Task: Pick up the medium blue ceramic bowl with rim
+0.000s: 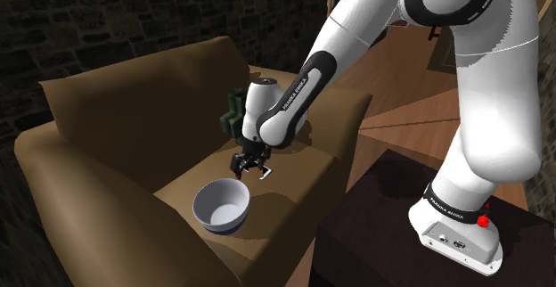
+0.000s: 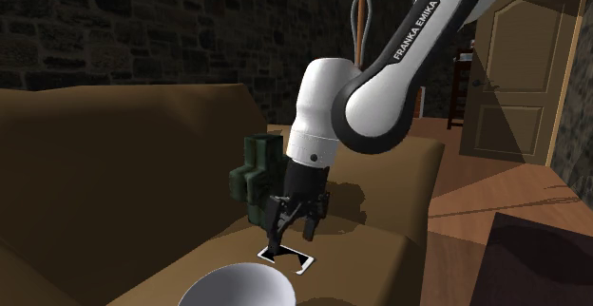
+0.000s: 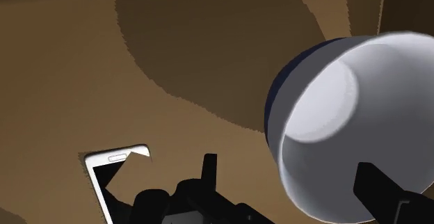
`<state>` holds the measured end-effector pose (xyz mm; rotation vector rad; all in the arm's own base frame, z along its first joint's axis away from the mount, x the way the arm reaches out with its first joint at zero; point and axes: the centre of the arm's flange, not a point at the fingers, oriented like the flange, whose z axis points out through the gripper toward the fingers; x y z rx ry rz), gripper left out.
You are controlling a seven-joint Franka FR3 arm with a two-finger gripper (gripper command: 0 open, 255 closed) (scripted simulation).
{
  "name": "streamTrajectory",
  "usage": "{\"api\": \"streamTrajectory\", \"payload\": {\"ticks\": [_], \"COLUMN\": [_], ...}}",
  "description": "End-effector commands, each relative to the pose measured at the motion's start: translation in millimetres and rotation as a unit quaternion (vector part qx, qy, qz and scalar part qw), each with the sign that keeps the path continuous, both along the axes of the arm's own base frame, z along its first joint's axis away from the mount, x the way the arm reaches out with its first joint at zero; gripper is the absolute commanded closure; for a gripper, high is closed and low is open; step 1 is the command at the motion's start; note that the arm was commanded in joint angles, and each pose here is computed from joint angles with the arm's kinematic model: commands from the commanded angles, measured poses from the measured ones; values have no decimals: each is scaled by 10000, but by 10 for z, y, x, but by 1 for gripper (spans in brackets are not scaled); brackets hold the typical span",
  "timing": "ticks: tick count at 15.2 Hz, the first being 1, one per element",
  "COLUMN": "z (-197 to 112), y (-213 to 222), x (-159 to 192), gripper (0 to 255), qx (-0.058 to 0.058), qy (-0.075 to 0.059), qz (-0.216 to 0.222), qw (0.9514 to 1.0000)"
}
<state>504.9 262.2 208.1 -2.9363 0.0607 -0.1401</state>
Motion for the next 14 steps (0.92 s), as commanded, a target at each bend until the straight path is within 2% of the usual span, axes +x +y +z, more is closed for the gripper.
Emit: {"api": "streamTrajectory", "payload": {"ticks": [1,3,12,13,14], "z": [-220,-386,-786,-788,-790], "y": [149,267,267,264,263], "x": [71,139,138,137,138], "gripper": [0,0,0,255,255], "qx": [48,86,86,86,86], "qy": [22,41,41,41,41], "qz": [-6,-9,-9,-9,-9], "qw": [10000,10000,10000,10000,10000]}}
